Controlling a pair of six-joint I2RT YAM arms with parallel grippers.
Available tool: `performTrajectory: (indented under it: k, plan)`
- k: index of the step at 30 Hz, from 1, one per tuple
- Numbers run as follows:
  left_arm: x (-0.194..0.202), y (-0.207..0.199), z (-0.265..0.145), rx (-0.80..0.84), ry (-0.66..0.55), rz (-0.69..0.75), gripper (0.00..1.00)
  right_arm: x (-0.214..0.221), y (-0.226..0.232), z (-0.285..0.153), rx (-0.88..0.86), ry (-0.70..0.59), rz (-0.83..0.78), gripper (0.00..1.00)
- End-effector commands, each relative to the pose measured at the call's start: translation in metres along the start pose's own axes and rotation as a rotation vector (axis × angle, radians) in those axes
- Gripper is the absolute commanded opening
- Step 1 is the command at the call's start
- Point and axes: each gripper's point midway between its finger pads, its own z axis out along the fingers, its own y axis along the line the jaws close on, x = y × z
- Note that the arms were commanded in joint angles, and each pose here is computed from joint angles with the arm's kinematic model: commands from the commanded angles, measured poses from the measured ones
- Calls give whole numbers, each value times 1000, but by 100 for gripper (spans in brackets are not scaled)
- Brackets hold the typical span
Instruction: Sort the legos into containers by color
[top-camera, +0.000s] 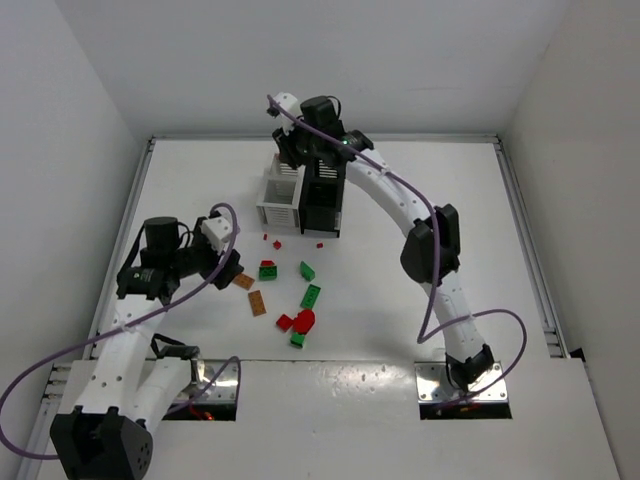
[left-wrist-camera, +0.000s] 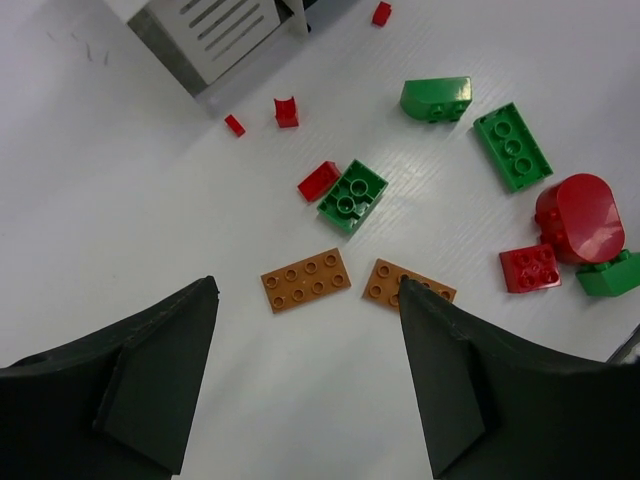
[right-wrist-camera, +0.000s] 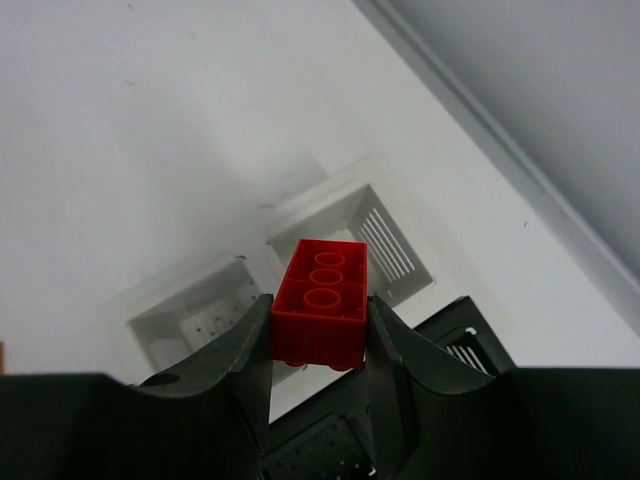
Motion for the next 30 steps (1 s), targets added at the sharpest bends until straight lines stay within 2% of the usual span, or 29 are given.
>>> performTrajectory:
  k: [1, 7, 8, 12, 13, 16, 20, 22, 28, 30]
  plan:
    - [-1, 1, -1, -5, 11, 59, 79, 15, -12, 22, 39, 14, 53, 0]
    - [-2, 1, 4, 10, 29, 46, 79, 20, -22, 33, 52, 3, 66, 0]
    - [-4, -1, 6, 23, 29, 52, 79, 27, -27, 35, 58, 15, 72, 3]
    - [3, -15, 21, 106, 104, 35, 79, 33, -25, 36, 54, 32, 75, 31]
    - [6, -19, 25, 122, 123, 38, 79, 26, -26, 32, 57, 20, 84, 45]
    - [6, -32, 35, 158, 173, 91, 78, 17, -33, 23, 79, 2, 109, 61]
    - [2, -54, 50, 202, 205, 177, 78, -14, -37, -5, 87, -53, 158, 63]
    - [7, -55, 56, 180, 240, 180, 75, -38, -51, -36, 115, -97, 182, 65]
    - [11, -100, 77, 277, 327, 172, 73, -30, -82, -125, 212, -82, 249, 66]
    - [14, -124, 79, 328, 364, 176, 71, -6, -91, -151, 248, -18, 271, 66]
